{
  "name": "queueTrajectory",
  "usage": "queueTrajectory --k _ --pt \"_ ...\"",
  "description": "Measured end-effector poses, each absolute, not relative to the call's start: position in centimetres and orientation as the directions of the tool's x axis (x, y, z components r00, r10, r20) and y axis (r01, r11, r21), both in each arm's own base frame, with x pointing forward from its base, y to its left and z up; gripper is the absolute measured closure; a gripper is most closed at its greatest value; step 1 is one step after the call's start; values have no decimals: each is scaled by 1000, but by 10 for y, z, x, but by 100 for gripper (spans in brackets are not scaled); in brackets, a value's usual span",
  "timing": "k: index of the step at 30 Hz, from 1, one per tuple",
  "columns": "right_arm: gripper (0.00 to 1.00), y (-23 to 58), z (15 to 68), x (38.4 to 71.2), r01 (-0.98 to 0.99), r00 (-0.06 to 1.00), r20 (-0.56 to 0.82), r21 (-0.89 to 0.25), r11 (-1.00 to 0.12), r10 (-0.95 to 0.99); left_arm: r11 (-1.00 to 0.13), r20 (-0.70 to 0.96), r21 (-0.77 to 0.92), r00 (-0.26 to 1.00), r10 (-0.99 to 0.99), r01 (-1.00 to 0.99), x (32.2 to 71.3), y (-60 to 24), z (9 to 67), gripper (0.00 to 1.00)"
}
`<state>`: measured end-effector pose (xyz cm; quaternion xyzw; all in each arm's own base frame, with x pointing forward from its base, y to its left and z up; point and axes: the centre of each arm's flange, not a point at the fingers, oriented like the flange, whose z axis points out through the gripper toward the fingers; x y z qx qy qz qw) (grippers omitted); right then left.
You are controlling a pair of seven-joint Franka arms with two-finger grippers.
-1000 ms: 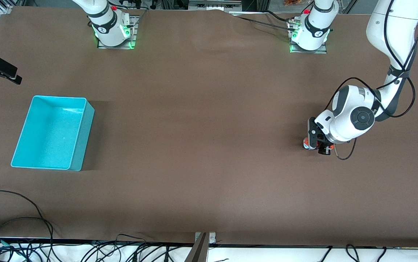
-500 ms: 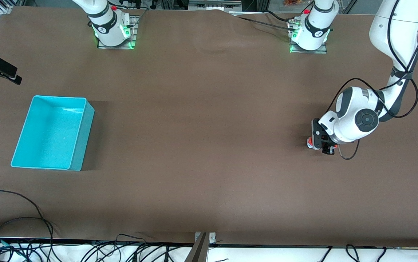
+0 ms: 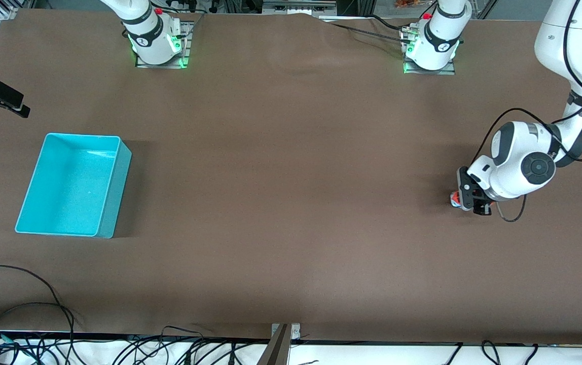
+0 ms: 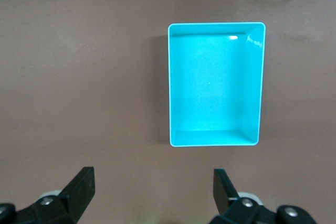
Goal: Wind up bus and store in blue box
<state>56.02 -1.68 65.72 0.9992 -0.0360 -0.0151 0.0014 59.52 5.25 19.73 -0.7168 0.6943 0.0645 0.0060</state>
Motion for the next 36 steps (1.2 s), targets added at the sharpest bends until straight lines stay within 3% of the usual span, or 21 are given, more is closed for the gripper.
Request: queueTrajectory --k 11,22,36 --pt "0 -17 657 560 -72 997 -30 4 -997 -72 -45 -107 76 37 -994 -996 589 114 197 48" --pt "0 -20 657 560 -78 996 -30 4 -997 -78 15 -136 72 -25 -990 -997 584 151 197 48" --pt "0 -21 657 560 -79 996 -29 4 -997 -79 31 -143 65 -40 -989 -997 582 162 197 48"
